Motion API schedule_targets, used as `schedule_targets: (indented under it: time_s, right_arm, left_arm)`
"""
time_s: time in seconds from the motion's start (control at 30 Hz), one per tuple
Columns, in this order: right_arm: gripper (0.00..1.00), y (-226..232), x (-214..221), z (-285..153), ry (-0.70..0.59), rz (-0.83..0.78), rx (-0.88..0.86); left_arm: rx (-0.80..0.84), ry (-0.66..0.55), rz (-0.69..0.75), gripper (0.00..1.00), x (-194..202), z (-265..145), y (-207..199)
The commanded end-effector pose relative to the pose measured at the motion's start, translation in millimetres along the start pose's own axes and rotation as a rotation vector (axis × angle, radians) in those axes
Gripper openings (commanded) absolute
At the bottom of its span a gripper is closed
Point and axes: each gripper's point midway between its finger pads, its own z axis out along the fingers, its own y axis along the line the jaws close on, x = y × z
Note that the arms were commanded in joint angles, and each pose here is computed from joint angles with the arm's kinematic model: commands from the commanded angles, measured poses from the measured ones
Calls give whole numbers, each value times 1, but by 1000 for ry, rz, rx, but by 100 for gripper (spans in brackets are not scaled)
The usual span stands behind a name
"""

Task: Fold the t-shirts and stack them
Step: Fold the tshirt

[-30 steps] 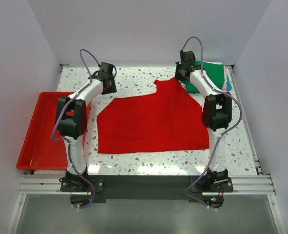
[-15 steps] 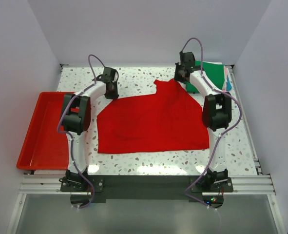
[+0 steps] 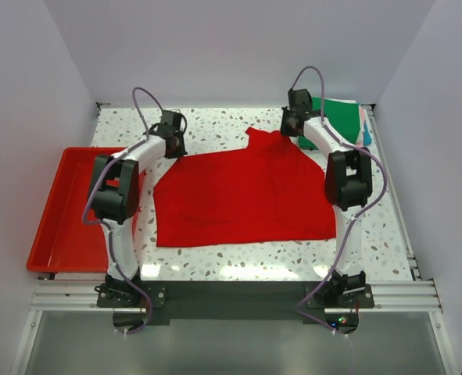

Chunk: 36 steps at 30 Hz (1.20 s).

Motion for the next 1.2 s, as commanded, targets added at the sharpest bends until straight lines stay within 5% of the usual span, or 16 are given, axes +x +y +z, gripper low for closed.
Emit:
schedule_targets:
  time_s: [0.0,0.47,1.03,1.17]
  right_arm:
    - [0,0,-46,-40,-148,9,-2]
    - [0,-29,-1,-119,-186,121,57]
    - [1,-63,164,-177,-62,268,64]
    - [32,-68,174,-185,-72,255,61]
  left_arm:
    - [8,-194,-76,0,-48,-33,2]
    - [34,-289,-173,0,-32,-83,8]
    - [-12,-278,-338,0,97,-119,24]
    - [47,-282,-366,44,118,-124,24]
